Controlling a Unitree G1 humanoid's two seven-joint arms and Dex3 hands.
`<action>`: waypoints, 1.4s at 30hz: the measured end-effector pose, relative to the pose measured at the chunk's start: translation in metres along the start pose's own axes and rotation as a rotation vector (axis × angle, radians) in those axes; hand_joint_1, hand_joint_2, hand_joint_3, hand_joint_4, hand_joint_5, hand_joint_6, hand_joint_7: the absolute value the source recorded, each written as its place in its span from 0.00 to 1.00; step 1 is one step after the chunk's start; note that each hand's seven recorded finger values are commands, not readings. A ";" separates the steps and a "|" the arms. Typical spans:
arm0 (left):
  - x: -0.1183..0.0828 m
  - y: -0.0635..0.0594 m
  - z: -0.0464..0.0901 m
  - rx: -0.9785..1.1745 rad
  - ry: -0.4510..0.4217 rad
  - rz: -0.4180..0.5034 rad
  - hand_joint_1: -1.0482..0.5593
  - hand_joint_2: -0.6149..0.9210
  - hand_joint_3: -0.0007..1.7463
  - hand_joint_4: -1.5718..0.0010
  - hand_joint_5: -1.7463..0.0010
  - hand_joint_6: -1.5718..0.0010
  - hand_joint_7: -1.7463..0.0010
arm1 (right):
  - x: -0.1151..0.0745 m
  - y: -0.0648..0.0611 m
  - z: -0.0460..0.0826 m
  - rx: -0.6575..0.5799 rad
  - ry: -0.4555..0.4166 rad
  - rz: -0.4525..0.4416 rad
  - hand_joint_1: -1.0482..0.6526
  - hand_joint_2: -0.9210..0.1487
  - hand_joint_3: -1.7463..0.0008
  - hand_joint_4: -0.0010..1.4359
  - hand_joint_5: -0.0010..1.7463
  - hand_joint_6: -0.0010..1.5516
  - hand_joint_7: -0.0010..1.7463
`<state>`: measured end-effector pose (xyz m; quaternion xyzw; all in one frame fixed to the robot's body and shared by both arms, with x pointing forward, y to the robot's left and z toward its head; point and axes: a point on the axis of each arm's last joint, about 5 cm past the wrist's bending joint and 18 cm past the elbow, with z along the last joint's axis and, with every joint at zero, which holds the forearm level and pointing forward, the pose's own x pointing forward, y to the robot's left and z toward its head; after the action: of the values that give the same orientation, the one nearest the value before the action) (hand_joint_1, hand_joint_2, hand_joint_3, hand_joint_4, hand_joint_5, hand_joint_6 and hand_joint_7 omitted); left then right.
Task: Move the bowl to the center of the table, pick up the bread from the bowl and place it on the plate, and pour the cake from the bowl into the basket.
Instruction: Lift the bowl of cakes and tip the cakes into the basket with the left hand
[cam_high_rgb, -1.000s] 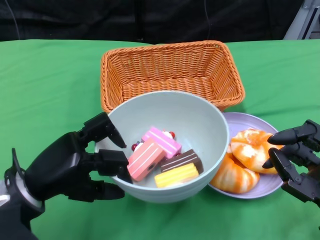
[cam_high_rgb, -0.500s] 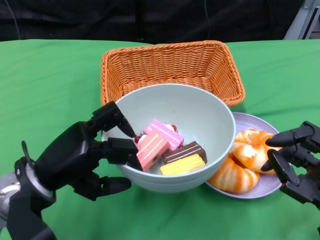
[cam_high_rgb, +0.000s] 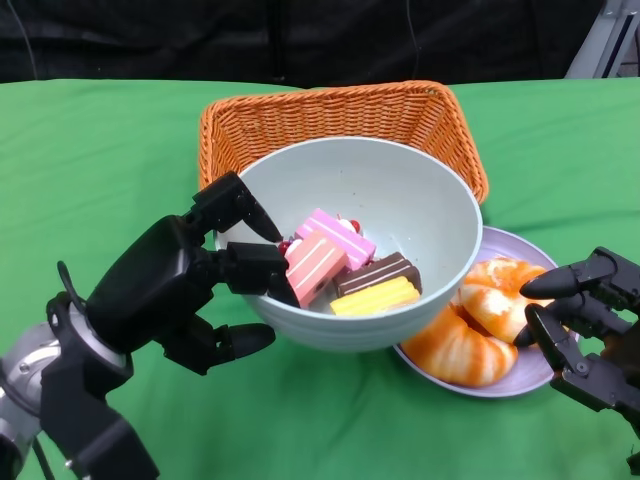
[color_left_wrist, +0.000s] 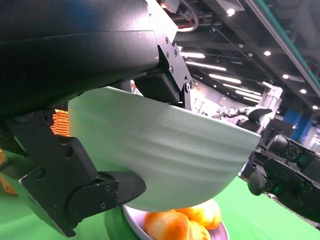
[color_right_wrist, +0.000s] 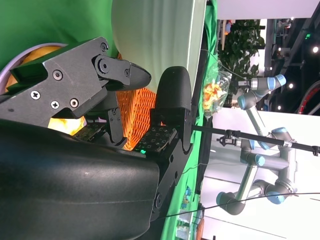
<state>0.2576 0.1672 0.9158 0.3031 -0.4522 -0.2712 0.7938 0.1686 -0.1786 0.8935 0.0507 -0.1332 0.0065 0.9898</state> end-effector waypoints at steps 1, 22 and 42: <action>0.001 0.000 0.000 -0.001 0.000 0.003 0.57 0.60 0.76 0.43 0.00 0.37 0.40 | 0.000 0.000 0.000 -0.001 -0.001 0.000 0.56 0.28 0.55 0.55 0.79 0.52 0.57; 0.047 -0.006 -0.004 -0.057 -0.004 0.147 0.55 0.77 0.60 0.50 0.00 0.49 0.29 | -0.001 0.001 -0.002 -0.035 0.002 0.007 0.56 0.28 0.55 0.54 0.81 0.51 0.60; 0.078 -0.027 -0.010 -0.260 0.188 0.287 0.52 0.82 0.57 0.46 0.00 0.55 0.21 | -0.003 0.002 -0.006 -0.066 0.007 0.018 0.54 0.29 0.56 0.53 0.81 0.49 0.61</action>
<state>0.2967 0.0970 0.9350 0.1545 -0.3760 -0.1819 0.8954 0.1670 -0.1763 0.8867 0.0170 -0.1305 0.0112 0.9912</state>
